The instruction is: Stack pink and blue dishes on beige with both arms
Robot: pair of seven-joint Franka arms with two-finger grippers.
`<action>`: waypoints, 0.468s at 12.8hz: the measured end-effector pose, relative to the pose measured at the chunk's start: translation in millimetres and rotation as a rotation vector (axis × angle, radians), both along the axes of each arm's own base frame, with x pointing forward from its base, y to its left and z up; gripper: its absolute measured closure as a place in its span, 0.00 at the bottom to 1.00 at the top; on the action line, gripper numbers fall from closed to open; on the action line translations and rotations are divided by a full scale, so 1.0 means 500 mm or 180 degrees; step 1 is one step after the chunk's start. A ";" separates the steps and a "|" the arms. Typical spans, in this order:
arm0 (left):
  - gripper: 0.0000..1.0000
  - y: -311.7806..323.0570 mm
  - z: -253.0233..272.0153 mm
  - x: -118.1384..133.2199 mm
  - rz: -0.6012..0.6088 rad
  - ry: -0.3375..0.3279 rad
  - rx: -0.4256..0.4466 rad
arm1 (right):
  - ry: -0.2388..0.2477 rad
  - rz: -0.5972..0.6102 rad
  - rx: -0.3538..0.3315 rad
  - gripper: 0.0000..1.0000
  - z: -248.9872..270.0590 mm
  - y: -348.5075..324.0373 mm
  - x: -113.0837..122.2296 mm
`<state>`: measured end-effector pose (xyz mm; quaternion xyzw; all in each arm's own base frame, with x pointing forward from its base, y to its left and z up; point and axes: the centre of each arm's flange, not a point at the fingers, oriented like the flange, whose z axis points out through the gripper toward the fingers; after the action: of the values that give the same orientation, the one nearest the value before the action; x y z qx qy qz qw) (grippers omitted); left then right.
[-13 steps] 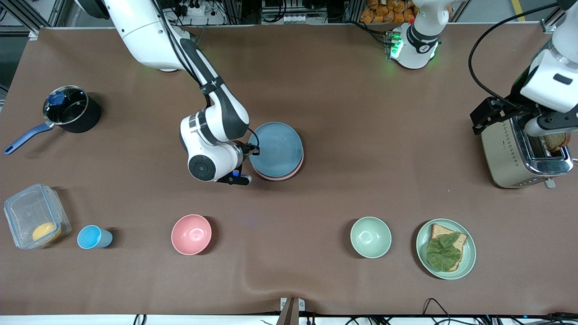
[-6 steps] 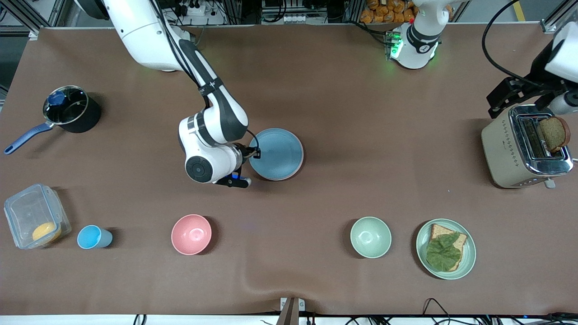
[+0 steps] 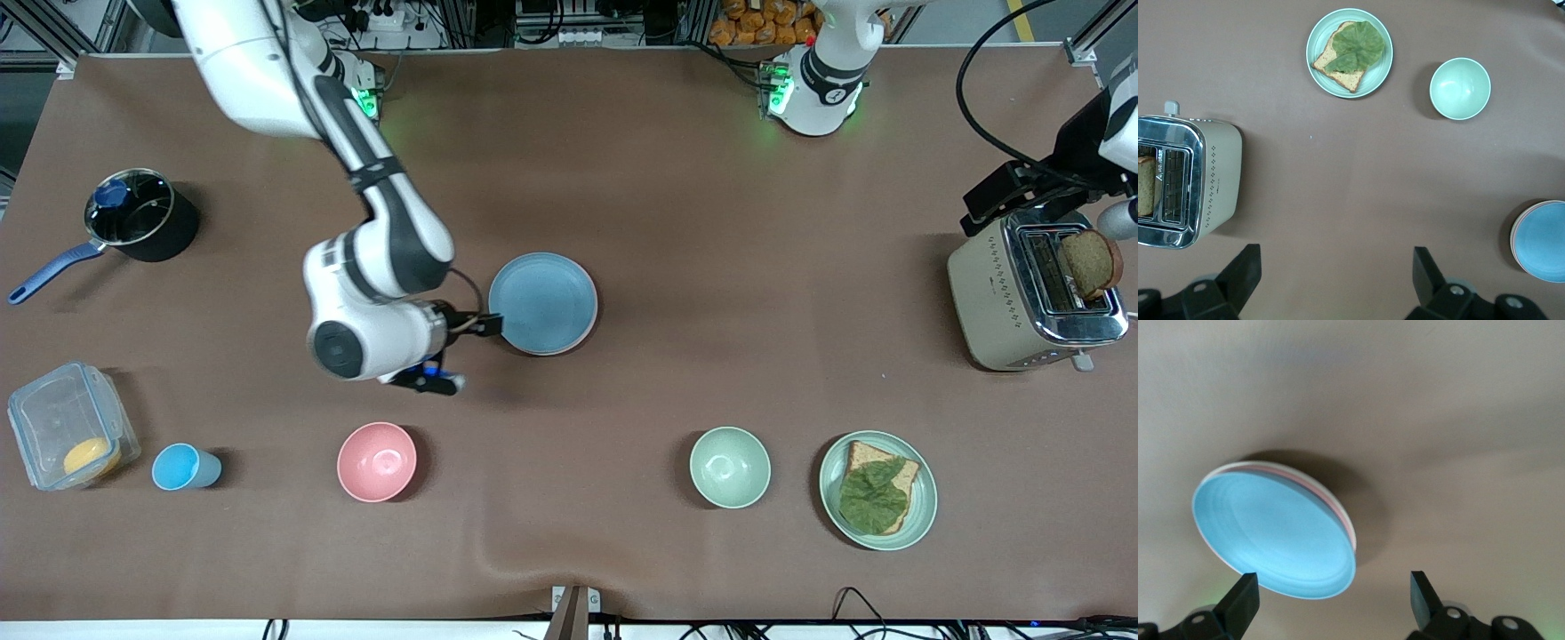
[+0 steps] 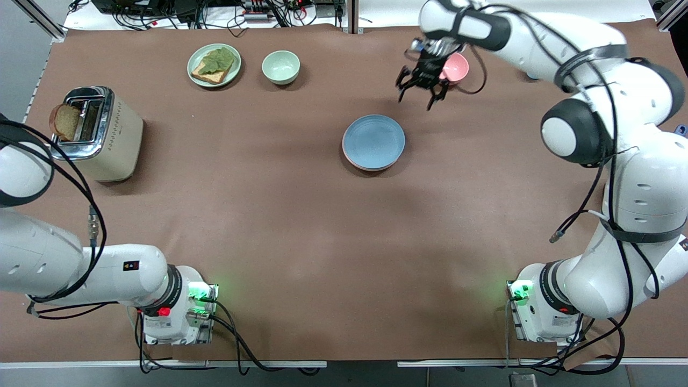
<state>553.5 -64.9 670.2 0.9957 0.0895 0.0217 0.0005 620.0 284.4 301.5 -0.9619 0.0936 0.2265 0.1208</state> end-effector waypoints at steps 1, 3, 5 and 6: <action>0.00 0.010 0.000 0.001 -0.0031 0.0001 0.0003 | -0.0033 0.0009 0.0001 0.00 0.028 -0.052 0.021; 0.00 0.032 -0.005 0.003 -0.0105 0.0033 0.0013 | -0.0082 0.0115 -0.0074 0.00 0.073 -0.162 0.045; 0.00 0.037 -0.020 0.006 -0.0107 0.0097 0.0015 | -0.0129 0.0155 -0.0199 0.00 0.106 -0.267 0.060; 0.00 0.038 -0.030 0.010 -0.0106 0.0128 0.0014 | -0.0150 0.0156 -0.0280 0.00 0.120 -0.312 0.064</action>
<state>558.4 -45.7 655.1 0.9973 0.0729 0.0017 -0.0032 652.2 128.3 361.5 -0.9734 0.0771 0.2023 0.0749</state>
